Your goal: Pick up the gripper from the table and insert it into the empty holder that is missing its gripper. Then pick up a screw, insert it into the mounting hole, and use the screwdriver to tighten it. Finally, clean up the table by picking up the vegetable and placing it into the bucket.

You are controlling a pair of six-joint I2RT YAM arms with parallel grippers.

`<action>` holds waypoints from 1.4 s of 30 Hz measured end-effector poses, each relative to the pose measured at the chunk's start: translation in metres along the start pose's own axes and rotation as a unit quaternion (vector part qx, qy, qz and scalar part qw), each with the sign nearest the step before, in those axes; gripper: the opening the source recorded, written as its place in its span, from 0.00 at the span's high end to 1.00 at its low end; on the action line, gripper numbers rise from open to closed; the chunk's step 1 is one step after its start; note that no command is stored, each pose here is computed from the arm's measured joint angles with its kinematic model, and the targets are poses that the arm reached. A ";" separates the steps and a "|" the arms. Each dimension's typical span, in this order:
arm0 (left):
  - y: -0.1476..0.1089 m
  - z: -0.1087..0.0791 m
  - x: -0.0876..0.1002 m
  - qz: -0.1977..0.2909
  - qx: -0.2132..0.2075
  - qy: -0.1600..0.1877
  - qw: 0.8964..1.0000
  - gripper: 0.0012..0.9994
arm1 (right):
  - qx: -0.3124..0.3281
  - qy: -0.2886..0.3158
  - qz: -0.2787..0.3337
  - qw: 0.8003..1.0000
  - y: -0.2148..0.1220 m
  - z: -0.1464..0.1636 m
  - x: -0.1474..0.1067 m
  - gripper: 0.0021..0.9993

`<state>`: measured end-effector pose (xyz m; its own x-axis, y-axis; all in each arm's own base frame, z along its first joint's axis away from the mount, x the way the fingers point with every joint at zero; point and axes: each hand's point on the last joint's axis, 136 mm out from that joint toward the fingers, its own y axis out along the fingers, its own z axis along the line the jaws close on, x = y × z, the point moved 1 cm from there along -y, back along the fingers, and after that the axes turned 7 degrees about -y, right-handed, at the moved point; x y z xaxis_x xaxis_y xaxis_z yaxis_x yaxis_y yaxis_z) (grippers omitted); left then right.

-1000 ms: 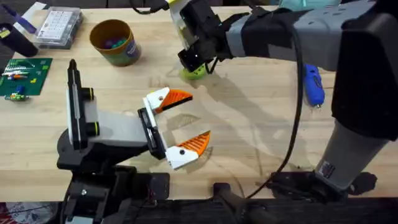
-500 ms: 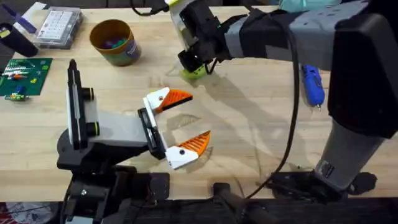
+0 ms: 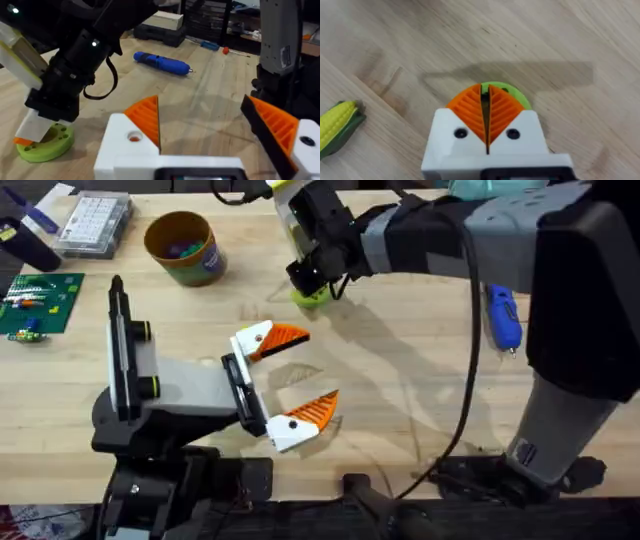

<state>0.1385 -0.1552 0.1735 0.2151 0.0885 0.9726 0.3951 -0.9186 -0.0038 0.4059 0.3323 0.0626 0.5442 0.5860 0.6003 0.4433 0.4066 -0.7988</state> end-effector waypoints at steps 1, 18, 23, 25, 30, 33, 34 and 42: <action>0.000 0.000 0.000 0.000 0.000 0.000 1.000 0.01 | 0.000 0.000 0.000 1.000 0.000 0.000 0.000 1.00; 0.000 0.000 0.000 0.000 0.000 0.000 1.000 0.01 | 0.001 -0.001 -0.020 1.000 -0.056 0.001 0.021 1.00; 0.000 0.000 0.000 0.000 0.000 0.000 1.000 0.01 | 0.000 -0.002 -0.036 0.999 -0.087 0.001 0.032 1.00; 0.000 0.000 0.000 0.000 0.000 0.000 1.000 0.01 | 0.000 -0.002 -0.038 0.999 -0.099 0.003 0.034 1.00; 0.000 0.000 0.000 0.000 0.000 0.000 1.000 0.01 | 0.011 -0.019 -0.058 0.998 -0.147 0.023 0.043 1.00; 0.000 0.000 0.000 0.000 0.000 0.000 1.000 0.01 | 0.019 -0.030 -0.070 0.997 -0.168 0.035 0.046 1.00; 0.000 0.000 0.000 0.000 0.000 0.000 1.000 0.01 | 0.021 -0.033 -0.074 0.997 -0.175 0.039 0.047 1.00; 0.000 0.000 0.000 0.000 0.000 0.000 1.000 0.01 | 0.026 -0.041 -0.095 0.994 -0.209 0.047 0.050 1.00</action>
